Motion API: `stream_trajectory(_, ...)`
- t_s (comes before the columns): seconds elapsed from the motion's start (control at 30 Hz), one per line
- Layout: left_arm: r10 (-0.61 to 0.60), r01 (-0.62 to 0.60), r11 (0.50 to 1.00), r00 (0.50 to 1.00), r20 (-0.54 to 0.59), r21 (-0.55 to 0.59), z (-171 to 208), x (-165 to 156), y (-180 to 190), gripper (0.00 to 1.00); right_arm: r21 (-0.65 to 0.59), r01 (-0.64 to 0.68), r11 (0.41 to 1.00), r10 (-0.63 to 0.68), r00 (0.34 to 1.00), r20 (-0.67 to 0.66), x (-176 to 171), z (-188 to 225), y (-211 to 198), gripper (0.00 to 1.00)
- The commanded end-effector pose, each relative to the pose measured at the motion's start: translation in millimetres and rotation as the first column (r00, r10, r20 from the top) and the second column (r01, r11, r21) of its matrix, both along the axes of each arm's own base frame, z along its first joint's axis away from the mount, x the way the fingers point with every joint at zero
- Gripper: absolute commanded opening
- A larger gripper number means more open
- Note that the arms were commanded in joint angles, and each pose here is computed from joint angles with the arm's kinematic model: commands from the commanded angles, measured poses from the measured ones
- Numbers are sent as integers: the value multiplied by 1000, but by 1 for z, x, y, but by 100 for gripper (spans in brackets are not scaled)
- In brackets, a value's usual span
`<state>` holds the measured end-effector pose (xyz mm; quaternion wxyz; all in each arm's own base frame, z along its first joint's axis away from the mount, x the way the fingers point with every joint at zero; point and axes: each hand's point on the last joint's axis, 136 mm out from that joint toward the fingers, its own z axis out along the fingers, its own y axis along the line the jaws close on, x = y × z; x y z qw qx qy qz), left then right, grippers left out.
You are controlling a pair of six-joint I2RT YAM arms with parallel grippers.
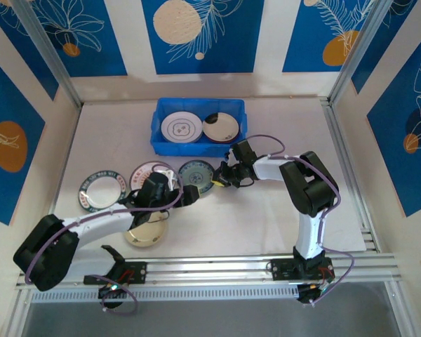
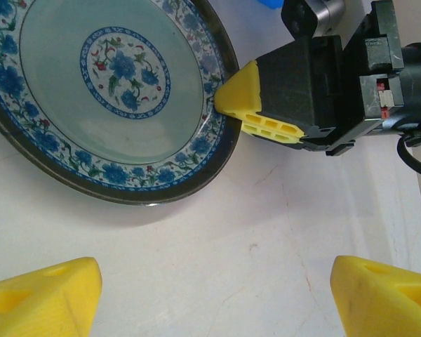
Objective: Place the plates into the plastic bin on the countertop
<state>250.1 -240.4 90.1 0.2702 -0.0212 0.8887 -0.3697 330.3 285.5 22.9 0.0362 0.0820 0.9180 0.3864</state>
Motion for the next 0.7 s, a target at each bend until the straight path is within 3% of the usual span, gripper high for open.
stream_trajectory(0.0,16,-16,1000,1000,12,-1,0,3,6,85,20,-12,1000,12,1000,-9,-4,4,2,5)
stream_trajectory(0.1,25,-25,1000,1000,11,0,1,5,9,85,22,-8,1000,9,1000,-9,-7,7,-1,0)
stream_trajectory(0.4,75,-75,997,997,22,-20,10,17,27,85,63,15,998,-14,1000,-16,-27,35,-33,0)
stream_trajectory(0.67,60,-57,997,997,41,-52,22,31,23,82,144,-50,988,48,999,20,-46,74,-43,0)
